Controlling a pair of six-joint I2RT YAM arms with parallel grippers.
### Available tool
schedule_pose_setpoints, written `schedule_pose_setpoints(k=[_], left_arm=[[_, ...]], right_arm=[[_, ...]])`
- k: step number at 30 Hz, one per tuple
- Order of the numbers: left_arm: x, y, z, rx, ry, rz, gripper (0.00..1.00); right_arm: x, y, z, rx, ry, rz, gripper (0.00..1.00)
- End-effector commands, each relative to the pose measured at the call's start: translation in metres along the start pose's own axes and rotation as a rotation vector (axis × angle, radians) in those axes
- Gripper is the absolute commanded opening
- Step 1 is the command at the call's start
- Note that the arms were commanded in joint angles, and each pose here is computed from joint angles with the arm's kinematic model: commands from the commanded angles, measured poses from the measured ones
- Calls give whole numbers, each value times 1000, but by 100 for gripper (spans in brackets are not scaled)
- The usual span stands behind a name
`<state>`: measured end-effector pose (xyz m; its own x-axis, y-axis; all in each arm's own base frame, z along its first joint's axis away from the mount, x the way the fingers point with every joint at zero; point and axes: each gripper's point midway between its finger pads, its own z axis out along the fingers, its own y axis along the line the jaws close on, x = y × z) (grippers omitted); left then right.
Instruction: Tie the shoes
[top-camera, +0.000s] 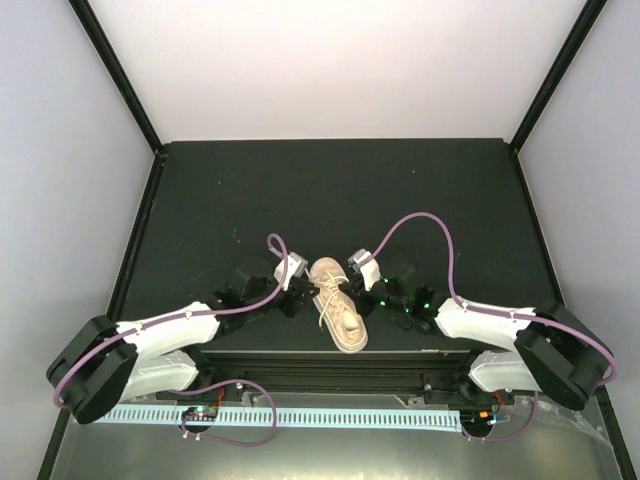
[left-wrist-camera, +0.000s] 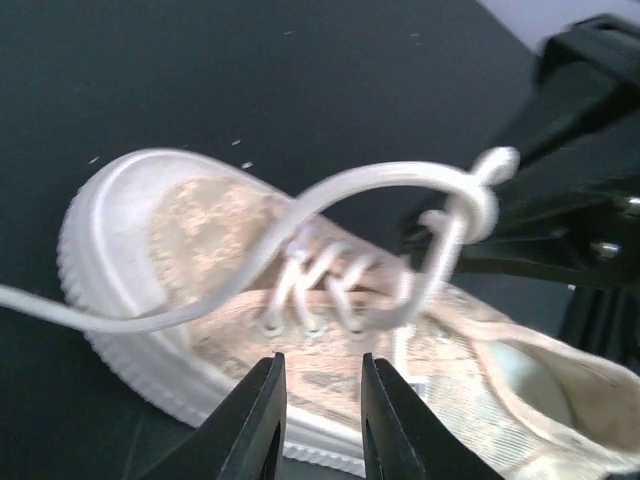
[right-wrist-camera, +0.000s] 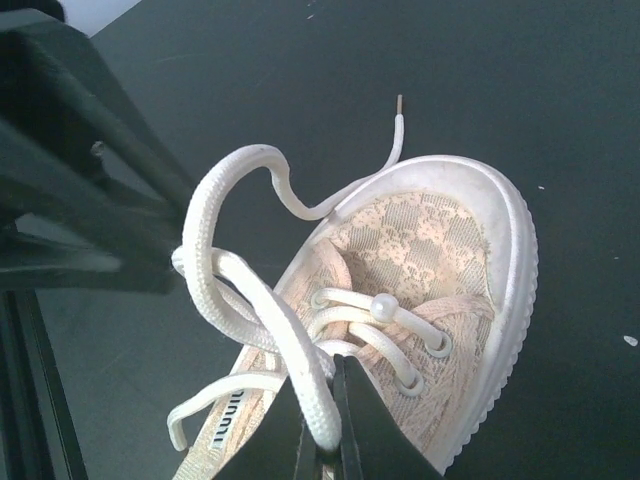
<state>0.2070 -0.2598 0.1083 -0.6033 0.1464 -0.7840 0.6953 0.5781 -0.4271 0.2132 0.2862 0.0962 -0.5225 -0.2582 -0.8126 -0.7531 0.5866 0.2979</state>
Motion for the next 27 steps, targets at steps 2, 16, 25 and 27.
schedule_pose_setpoints(k=[2,16,25,27], left_arm=[[-15,31,8,-135,-20,-106,21],[-40,17,41,20,-38,-77,23],[-33,-20,43,256,0,-4,26],[-29,-23,42,278,13,3,26]], right_arm=[[-23,6,-5,-20,-86,-21,2],[-23,9,-5,-42,-87,-20,2],[-26,7,-6,-27,-105,-8,2],[-27,7,-7,-24,-109,-5,2]])
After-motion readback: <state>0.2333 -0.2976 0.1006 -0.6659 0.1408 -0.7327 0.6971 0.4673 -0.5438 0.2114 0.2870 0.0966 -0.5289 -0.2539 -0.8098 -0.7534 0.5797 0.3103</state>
